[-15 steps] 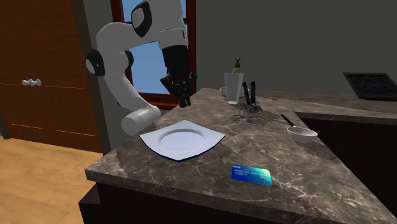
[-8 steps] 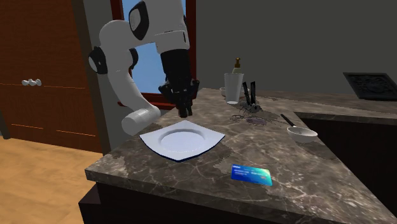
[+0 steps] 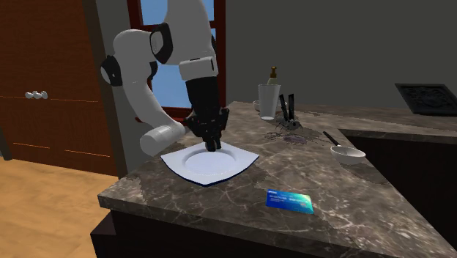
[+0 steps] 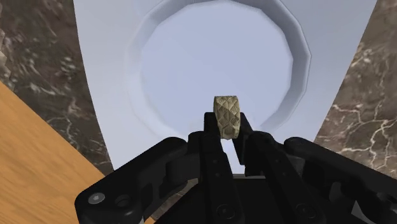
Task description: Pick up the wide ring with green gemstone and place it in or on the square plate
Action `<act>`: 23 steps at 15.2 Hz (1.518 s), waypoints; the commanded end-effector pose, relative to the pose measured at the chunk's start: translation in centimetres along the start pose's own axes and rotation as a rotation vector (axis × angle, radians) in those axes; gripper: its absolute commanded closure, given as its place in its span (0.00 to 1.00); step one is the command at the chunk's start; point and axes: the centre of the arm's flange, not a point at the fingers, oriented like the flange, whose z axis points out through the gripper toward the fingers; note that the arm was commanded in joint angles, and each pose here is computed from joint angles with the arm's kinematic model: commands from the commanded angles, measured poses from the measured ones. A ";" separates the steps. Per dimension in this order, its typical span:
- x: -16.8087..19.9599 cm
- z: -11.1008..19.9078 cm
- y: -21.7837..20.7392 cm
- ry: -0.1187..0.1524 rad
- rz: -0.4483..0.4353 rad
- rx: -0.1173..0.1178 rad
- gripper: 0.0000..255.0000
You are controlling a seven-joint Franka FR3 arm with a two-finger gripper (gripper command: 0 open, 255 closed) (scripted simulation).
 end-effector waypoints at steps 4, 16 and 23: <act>-0.4 1.7 0.0 0.001 0.000 0.000 1.00; -0.4 1.7 0.0 0.000 0.000 0.000 0.00; -0.4 -3.3 0.0 0.001 0.000 0.000 0.00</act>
